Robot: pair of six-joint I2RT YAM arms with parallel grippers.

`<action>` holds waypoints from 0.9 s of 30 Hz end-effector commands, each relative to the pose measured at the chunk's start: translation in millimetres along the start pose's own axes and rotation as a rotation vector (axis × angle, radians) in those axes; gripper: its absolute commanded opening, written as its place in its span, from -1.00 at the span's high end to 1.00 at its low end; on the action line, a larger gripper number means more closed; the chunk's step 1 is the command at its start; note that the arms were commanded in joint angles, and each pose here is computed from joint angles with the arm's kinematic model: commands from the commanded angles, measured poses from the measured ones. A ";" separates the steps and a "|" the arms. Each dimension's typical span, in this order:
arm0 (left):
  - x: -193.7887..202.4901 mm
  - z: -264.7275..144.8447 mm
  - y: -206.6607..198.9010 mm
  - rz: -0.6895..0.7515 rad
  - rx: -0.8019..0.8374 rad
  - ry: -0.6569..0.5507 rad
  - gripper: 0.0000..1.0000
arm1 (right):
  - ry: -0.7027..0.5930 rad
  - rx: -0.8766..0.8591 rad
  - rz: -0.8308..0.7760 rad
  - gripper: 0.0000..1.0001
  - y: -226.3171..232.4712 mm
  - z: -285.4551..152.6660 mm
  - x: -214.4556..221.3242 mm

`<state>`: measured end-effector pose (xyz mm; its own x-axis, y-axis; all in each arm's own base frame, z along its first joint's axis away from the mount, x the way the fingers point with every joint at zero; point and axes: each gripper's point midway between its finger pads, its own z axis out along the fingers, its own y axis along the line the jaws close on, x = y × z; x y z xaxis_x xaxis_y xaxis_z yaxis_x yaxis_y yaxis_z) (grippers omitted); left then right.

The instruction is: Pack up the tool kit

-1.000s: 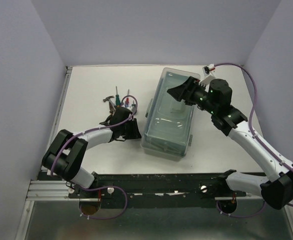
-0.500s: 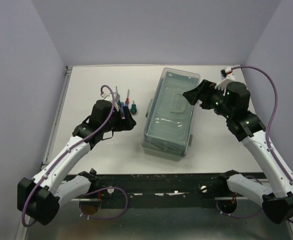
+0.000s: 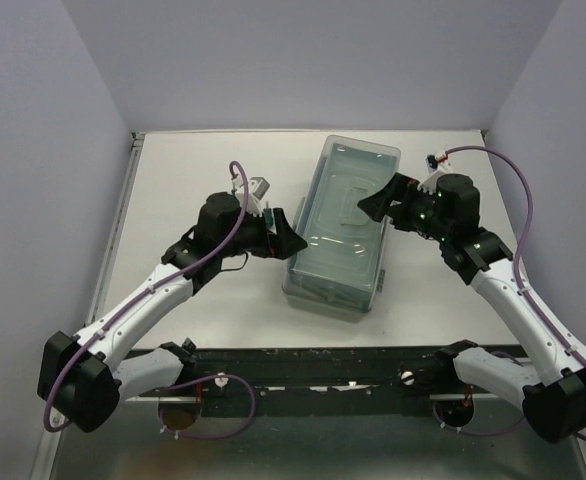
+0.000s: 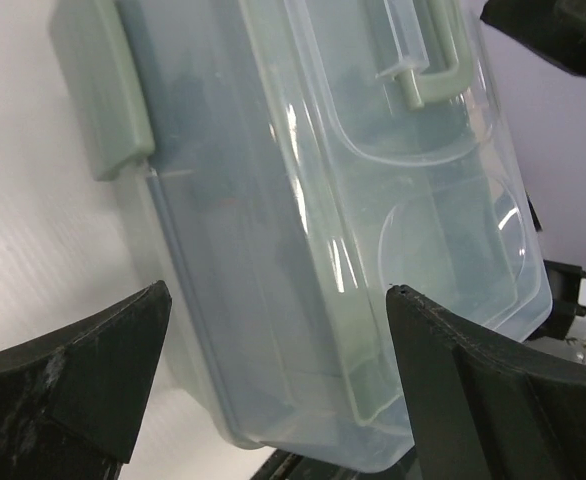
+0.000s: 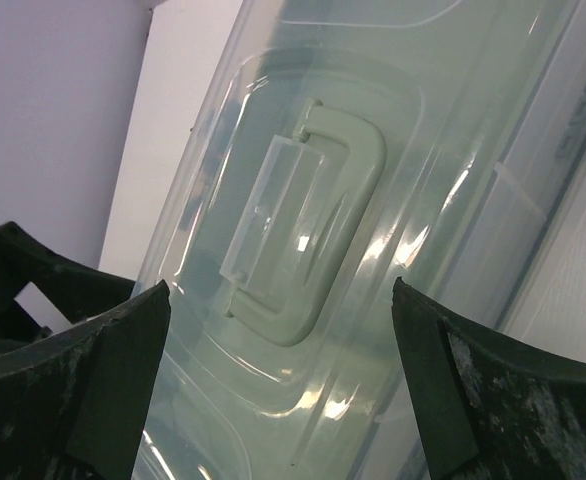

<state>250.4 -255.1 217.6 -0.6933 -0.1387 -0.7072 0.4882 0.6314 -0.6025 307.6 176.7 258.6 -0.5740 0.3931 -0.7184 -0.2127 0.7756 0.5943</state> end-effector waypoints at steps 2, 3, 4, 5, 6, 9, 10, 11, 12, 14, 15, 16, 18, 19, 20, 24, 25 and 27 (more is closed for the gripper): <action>3.7 18.4 -62.1 0.009 0.202 0.033 -0.98 | 0.058 0.117 0.002 -0.97 -28.4 -0.4 21.2; 3.6 22.4 -72.6 0.015 0.233 0.033 -0.97 | 0.049 0.137 -0.014 -0.97 -30.9 -3.5 17.8; 3.9 25.6 -84.4 0.014 0.265 0.035 -0.97 | 0.027 0.157 -0.041 -0.98 -32.8 -8.4 10.8; 7.7 27.9 -96.4 0.012 0.303 0.047 -0.97 | 0.010 0.178 -0.060 -0.98 -34.4 -13.9 4.8; 8.7 30.7 -105.3 0.004 0.333 0.051 -0.96 | -0.006 0.200 -0.085 -0.99 -36.3 -19.6 -2.0; 13.1 33.0 -124.3 0.005 0.392 0.064 -0.96 | -0.045 0.261 -0.147 -1.00 -40.8 -38.3 -21.8; 11.9 33.6 -125.2 0.011 0.392 0.061 -0.96 | -0.050 0.278 -0.163 -1.00 -42.4 -43.6 -26.3; 12.2 34.2 -121.6 0.019 0.372 0.060 -0.96 | -0.064 0.292 -0.179 -1.00 -42.0 -49.6 -32.3; 10.0 34.6 -115.9 0.037 0.335 0.049 -0.96 | -0.074 0.303 -0.191 -1.00 -42.1 -54.7 -36.7; 5.2 32.9 -92.0 0.083 0.194 0.030 -0.98 | -0.101 0.311 -0.213 -1.00 -38.8 -65.6 -44.7; -0.9 27.9 -80.9 0.106 0.124 0.011 -0.98 | -0.111 0.317 -0.223 -1.00 -38.4 -69.6 -47.8; -6.4 24.8 -66.1 0.117 0.051 -0.009 -0.98 | -0.127 0.315 -0.226 -1.00 -36.4 -74.9 -50.9; -13.3 18.4 -35.5 0.101 -0.066 -0.032 -0.98 | -0.155 0.311 -0.231 -1.00 -33.1 -82.7 -56.3; -15.1 16.2 -21.8 0.067 -0.101 -0.038 -0.98 | -0.162 0.307 -0.232 -1.00 -31.9 -84.5 -57.0; -16.0 15.0 -8.3 0.029 -0.125 -0.039 -0.98 | -0.169 0.305 -0.229 -1.00 -31.5 -86.1 -57.3; -17.0 25.2 11.5 -0.082 -0.073 -0.040 -0.98 | -0.166 0.282 -0.218 -1.00 -30.7 -84.3 -51.5; -15.4 29.6 8.6 -0.094 -0.042 -0.031 -0.98 | -0.163 0.281 -0.210 -1.00 -31.5 -83.4 -49.1; -18.7 37.3 0.8 -0.107 0.018 -0.039 -0.98 | -0.147 0.279 -0.202 -1.00 -33.7 -81.1 -43.4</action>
<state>287.8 -261.8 227.0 -0.6662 -0.2322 -0.7087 0.4082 0.6818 -0.6071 278.7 97.1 316.2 -0.3818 0.2802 -0.8807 -0.1013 0.9345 0.3413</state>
